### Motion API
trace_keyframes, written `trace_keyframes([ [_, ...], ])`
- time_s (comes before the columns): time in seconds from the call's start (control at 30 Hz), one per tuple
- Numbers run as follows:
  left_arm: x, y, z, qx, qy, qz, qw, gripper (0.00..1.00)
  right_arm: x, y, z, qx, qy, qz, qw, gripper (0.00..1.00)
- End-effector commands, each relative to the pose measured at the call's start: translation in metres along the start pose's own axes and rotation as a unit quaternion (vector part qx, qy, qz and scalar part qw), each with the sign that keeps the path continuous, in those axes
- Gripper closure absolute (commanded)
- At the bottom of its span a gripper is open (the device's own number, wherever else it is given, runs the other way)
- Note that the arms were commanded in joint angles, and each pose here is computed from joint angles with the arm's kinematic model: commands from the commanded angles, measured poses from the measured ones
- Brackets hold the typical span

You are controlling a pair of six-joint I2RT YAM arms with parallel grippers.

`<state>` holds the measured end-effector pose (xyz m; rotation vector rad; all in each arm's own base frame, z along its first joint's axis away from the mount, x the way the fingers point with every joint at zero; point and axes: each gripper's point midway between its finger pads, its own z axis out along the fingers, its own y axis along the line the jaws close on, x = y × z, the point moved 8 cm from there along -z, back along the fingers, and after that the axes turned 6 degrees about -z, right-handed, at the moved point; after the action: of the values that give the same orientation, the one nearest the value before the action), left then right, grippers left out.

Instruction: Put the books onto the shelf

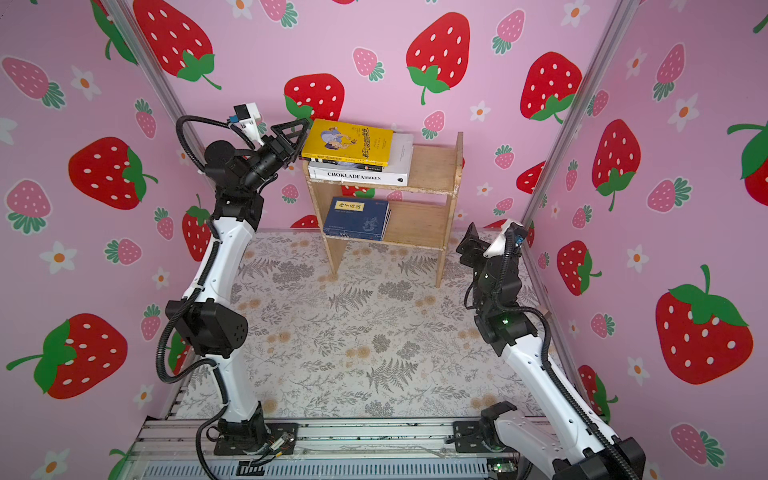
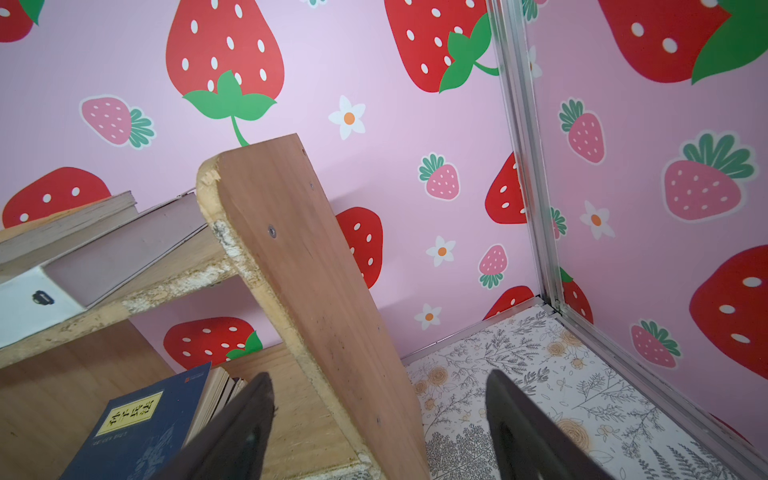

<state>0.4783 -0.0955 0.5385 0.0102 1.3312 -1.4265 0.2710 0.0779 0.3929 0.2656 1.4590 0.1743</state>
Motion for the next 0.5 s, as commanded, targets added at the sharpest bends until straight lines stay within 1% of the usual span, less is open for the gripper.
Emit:
trace_keyframes([
  [0.0,0.002,-0.005,0.006,0.021,0.013,-0.014,1.000,0.13,-0.002,-0.007,-0.004,0.014,-0.009,0.014,1.000,0.19],
  [0.13,-0.005,-0.003,-0.001,0.004,-0.007,-0.011,1.000,0.13,-0.002,-0.008,-0.005,0.011,-0.009,0.014,1.000,0.19],
  [0.23,-0.014,-0.002,-0.012,-0.010,-0.024,-0.006,1.000,0.13,-0.004,0.000,-0.002,-0.020,-0.004,0.001,1.000,0.19],
  [0.33,-0.016,0.000,-0.021,-0.024,-0.030,-0.004,0.999,0.12,-0.013,0.020,0.008,-0.085,-0.009,-0.017,0.996,0.20],
  [0.47,-0.011,0.001,-0.026,-0.038,-0.020,-0.004,0.999,0.12,-0.034,0.055,0.031,-0.169,-0.028,-0.011,0.985,0.21],
])
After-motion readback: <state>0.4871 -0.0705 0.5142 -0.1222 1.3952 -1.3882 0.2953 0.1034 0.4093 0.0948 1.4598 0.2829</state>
